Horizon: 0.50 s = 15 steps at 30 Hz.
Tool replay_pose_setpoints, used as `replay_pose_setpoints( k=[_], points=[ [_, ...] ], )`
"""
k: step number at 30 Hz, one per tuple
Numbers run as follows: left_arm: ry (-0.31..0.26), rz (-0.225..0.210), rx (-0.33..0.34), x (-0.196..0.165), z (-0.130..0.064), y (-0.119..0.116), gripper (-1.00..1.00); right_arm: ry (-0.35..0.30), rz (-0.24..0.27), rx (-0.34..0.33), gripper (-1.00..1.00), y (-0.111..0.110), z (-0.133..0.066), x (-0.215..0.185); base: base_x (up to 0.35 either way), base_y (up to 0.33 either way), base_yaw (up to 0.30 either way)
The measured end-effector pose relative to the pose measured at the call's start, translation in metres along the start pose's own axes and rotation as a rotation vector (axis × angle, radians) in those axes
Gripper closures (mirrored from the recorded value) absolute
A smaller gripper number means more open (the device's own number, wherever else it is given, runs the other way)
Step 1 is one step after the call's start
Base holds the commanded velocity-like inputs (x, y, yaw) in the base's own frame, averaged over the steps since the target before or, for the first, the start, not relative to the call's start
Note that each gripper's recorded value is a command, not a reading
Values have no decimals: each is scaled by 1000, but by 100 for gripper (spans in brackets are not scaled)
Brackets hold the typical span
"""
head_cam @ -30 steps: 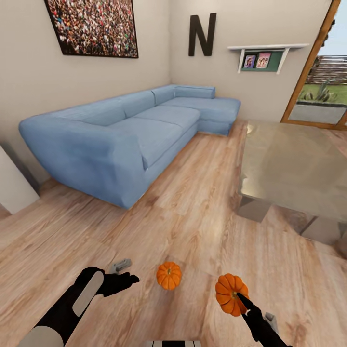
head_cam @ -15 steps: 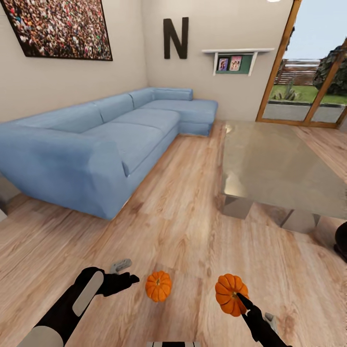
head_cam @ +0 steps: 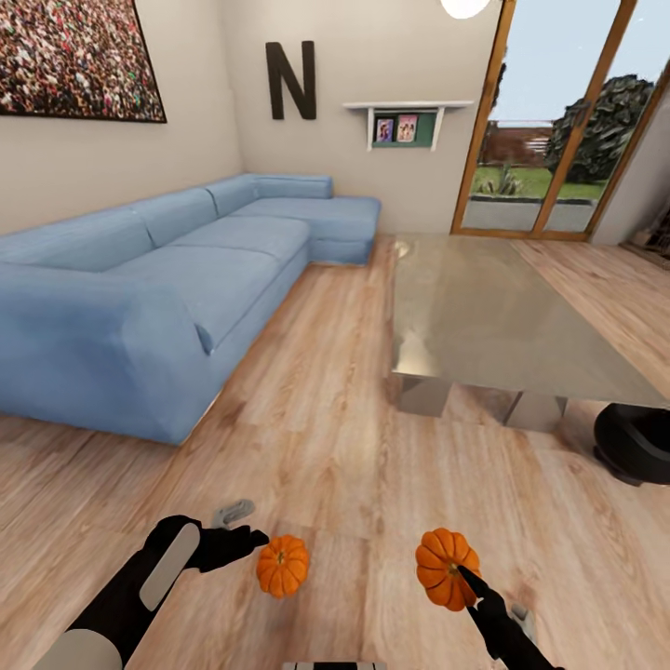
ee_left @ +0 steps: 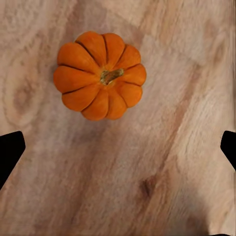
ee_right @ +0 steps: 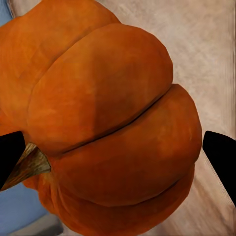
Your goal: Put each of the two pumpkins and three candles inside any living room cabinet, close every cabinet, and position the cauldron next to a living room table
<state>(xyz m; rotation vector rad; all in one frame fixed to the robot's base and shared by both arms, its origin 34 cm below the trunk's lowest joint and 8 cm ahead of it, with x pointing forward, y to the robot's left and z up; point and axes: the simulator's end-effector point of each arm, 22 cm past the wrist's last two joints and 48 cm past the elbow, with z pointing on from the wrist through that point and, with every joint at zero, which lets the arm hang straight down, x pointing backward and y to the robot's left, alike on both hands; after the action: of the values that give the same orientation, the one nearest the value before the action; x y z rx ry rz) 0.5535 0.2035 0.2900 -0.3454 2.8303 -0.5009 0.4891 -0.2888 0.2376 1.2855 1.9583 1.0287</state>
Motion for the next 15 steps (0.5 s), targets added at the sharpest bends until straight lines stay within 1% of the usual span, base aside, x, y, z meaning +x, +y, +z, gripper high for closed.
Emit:
replay_pose_setpoints(
  k=[4,6,8,11,12,15],
  points=[
    [-2,-1,2,-1,-1,0,-100,1,-2,-1,100,1,0,0,0,0,-47],
    [5,-4,9,1,2,0,-100,4,-1,7,100,-4,0,1,0,0,-10],
    [10,-11,55,2,4,-6,-100,9,-3,14,100,-7,1,3,0,0,-4],
    [3,-38,152,-4,-1,-4,-100,12,-2,18,100,-12,1,4,0,0,-1],
    [-2,-41,200,-8,-6,-4,-100,14,-2,16,100,-12,1,4,0,0,0],
    [-15,-50,273,-18,-15,2,-100,25,3,-20,100,-5,4,7,0,0,0]
  ],
)
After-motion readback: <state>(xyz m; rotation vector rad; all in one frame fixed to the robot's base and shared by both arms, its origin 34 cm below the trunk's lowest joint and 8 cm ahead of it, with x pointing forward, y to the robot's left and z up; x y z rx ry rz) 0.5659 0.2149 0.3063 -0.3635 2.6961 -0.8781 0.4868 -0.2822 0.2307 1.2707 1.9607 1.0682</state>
